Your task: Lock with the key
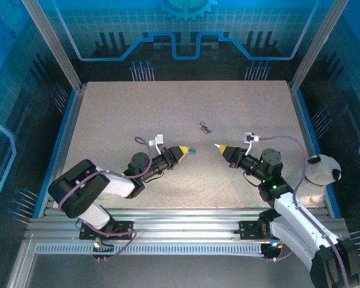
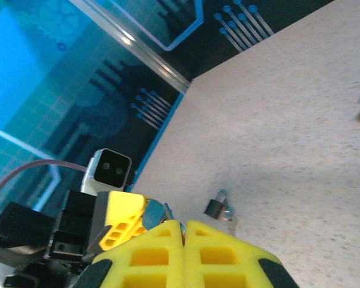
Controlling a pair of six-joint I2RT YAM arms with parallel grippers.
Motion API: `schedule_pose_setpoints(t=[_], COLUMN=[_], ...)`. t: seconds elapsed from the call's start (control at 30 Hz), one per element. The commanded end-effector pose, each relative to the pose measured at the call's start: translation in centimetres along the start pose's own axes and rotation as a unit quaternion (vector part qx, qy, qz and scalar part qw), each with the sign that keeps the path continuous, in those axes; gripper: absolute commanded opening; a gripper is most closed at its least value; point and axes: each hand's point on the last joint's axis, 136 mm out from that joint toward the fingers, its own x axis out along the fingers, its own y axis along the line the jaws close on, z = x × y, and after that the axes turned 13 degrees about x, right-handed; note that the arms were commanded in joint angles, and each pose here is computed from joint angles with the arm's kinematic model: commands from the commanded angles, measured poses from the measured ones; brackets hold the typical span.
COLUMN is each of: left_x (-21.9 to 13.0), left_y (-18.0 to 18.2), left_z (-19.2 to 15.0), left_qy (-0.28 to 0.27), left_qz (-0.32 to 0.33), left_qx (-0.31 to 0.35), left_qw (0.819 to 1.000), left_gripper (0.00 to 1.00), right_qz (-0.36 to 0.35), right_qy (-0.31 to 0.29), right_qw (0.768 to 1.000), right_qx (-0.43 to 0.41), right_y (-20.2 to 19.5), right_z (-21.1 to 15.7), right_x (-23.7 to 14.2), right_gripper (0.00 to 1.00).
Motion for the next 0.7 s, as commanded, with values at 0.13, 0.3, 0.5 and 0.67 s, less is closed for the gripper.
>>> schedule_pose_setpoints(t=[0.13,0.3,0.5,0.67], left_x=[2.4,3.6,5.0,6.6], left_y=[0.5,1.9,3.5,4.5], left_z=[-1.2,-2.5,-4.5,-5.8], left_qy=[0.067,0.125,0.189,0.245], left_qz=[0.023,0.072,0.121,0.153], left_qx=[0.021,0.030,0.047,0.063], left_qw=[0.997,0.989,0.973,0.955], left_gripper=[0.00,0.00,0.00,0.00], right_qz=[-0.144,-0.197,-0.201,-0.205], right_qy=[-0.024,-0.029,-0.053,-0.060], right_qw=[0.989,0.980,0.978,0.976], right_qx=[-0.019,-0.023,-0.027,-0.029], right_y=[-3.4,-5.0,-5.3,-5.6], right_z=[1.5,1.7,2.0,2.0], right_x=[-1.9,-2.8,-3.4,-3.7], right_gripper=[0.00,0.00,0.00,0.00])
